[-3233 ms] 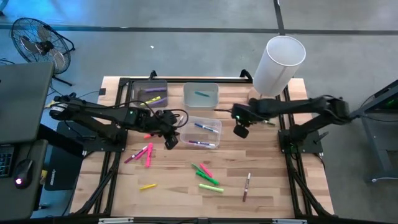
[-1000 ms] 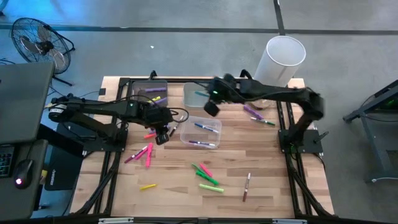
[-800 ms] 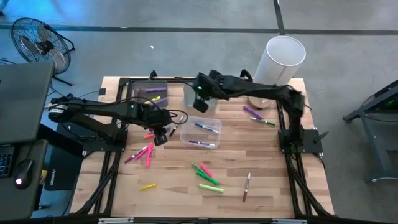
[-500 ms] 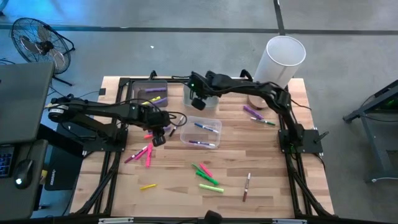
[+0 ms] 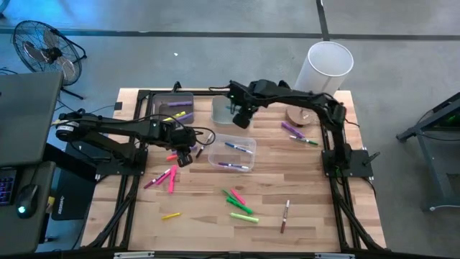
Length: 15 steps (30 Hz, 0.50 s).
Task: Pick & Place Markers
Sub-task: Put the pink highlighter into the black bin
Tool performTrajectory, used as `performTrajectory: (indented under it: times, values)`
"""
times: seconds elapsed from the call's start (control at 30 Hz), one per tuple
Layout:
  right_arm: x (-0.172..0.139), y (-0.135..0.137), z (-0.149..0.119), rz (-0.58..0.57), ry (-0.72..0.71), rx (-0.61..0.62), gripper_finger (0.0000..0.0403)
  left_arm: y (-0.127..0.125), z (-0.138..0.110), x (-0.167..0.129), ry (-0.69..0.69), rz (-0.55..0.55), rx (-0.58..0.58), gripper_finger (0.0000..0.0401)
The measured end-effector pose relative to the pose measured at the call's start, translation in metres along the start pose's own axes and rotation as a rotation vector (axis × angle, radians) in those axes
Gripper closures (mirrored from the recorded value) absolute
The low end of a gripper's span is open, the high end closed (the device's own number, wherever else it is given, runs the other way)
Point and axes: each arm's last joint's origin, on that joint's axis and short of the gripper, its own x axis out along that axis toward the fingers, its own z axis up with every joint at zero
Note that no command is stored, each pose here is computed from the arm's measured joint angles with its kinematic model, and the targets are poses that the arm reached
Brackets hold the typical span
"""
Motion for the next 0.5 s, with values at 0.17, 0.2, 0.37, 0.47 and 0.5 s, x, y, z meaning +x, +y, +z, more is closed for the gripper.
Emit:
performTrajectory:
  times: [0.17, 0.2, 0.37, 0.47, 0.5]
  values:
    - [-0.04, 0.007, -0.036, 0.015, -0.011, -0.018, 0.0311, -0.001, 0.0, 0.003, 0.018, -0.013, -0.04, 0.0272]
    - [-0.047, 0.008, -0.046, 0.027, -0.028, 0.0, 0.0313, -0.002, 0.001, 0.005, 0.025, -0.011, -0.061, 0.0272]
    - [-0.075, 0.017, -0.113, 0.101, -0.126, 0.129, 0.0322, -0.005, 0.002, 0.01, 0.046, -0.022, -0.133, 0.0272]
    - [-0.091, 0.024, -0.152, 0.135, -0.202, 0.191, 0.033, -0.007, 0.003, 0.014, 0.064, -0.036, -0.137, 0.0272]
    - [-0.095, 0.026, -0.165, 0.147, -0.22, 0.21, 0.0333, -0.007, 0.003, 0.014, 0.072, -0.048, -0.135, 0.0272]
